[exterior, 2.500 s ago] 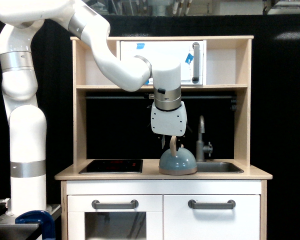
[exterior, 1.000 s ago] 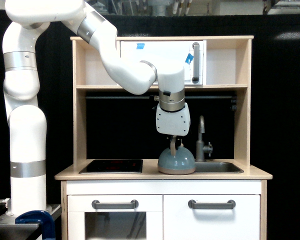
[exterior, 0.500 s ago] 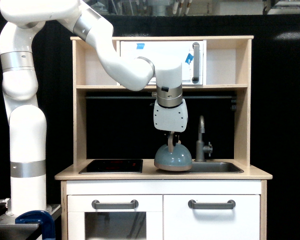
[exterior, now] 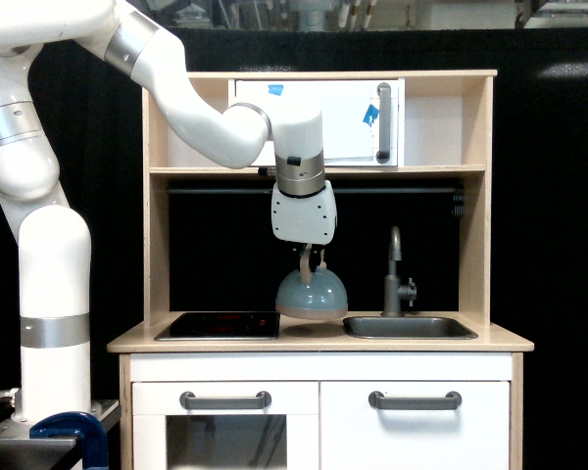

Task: Place the teapot on the stove

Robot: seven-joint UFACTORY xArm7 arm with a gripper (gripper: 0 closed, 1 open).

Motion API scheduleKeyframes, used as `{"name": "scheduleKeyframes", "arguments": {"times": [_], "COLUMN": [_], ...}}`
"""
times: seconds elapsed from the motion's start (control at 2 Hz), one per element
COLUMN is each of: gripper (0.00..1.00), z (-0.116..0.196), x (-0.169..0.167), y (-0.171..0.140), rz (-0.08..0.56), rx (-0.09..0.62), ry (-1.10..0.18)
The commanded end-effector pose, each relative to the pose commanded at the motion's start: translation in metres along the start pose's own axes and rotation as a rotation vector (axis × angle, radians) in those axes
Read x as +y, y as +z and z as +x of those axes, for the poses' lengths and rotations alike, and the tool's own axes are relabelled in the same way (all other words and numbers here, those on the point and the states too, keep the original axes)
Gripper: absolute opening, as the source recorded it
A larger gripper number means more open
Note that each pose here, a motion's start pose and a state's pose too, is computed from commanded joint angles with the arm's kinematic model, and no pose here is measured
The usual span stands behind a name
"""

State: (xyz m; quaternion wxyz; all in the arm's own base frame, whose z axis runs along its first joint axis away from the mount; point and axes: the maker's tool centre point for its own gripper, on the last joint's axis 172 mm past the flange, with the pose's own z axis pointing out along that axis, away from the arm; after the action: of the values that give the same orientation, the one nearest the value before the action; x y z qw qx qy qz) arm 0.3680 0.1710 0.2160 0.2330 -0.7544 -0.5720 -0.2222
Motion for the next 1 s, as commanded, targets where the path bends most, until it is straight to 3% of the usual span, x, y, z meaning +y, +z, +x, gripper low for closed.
{"name": "scheduleKeyframes", "arguments": {"times": [0.5,1.0], "gripper": [0.00,0.00], "z": [-0.019,-0.037], "x": [-0.077,-0.132], "y": [0.001,0.005], "rz": [0.000,0.000], "rx": [0.000,0.000], "ry": [0.000,0.000]}}
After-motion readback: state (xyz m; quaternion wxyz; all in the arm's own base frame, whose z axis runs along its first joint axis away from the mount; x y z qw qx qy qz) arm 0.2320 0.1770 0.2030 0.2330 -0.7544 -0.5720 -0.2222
